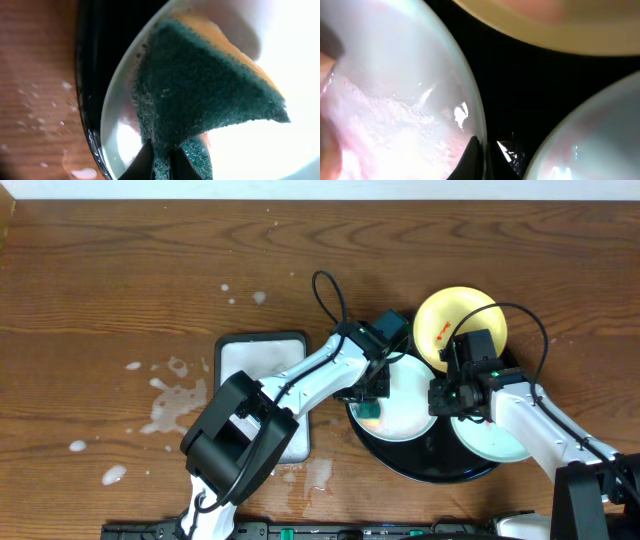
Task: Clean dirty plates on tray and stack at the side
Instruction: 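Scrub the light blue plate with the sponge while the right gripper holds it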
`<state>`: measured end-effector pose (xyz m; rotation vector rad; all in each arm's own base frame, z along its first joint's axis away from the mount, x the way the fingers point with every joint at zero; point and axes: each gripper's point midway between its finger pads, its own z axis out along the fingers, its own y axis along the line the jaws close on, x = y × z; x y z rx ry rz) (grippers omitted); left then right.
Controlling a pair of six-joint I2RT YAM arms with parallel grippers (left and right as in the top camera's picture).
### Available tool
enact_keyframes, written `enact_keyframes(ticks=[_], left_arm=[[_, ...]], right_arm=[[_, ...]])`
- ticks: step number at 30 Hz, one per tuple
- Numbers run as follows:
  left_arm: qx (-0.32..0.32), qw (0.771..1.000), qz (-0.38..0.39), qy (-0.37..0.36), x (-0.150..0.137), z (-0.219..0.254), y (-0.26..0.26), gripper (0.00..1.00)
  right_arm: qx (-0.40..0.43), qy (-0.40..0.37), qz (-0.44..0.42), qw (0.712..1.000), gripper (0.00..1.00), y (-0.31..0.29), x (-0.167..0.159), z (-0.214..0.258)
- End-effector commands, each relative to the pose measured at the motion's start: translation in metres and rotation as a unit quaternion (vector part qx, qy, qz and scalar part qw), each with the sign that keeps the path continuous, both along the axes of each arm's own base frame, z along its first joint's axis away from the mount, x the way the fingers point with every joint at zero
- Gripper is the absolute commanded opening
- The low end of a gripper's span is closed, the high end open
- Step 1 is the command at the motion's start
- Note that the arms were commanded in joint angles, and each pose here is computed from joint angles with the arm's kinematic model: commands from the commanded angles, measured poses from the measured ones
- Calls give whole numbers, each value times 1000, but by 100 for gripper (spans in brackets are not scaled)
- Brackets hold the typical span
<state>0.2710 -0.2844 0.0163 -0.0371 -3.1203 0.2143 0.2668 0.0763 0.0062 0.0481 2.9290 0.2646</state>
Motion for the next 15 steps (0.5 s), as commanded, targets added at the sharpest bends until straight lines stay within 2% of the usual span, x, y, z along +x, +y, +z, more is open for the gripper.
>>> enact_keyframes(ticks=[1, 5, 7, 11, 13, 15], left_arm=[[69, 997, 22, -31, 17, -21, 32, 7], [13, 1000, 10, -11, 9, -27, 3, 7], [48, 999, 10, -18, 9, -30, 16, 8], [165, 984, 16, -68, 21, -24, 63, 8], [159, 985, 17, -69, 22, -24, 60, 7], [110, 993, 12, -51, 19, -27, 40, 7]], right_arm=[[-7, 0, 0, 1000, 1, -1, 0, 0], [-6, 0, -1, 1000, 1, 0, 0, 0], [-6, 1, -1, 1000, 1, 0, 0, 0], [1, 1, 1, 1000, 1, 2, -1, 0], [1, 2, 1, 1000, 1, 2, -1, 0], [1, 2, 1, 1000, 1, 2, -1, 0]])
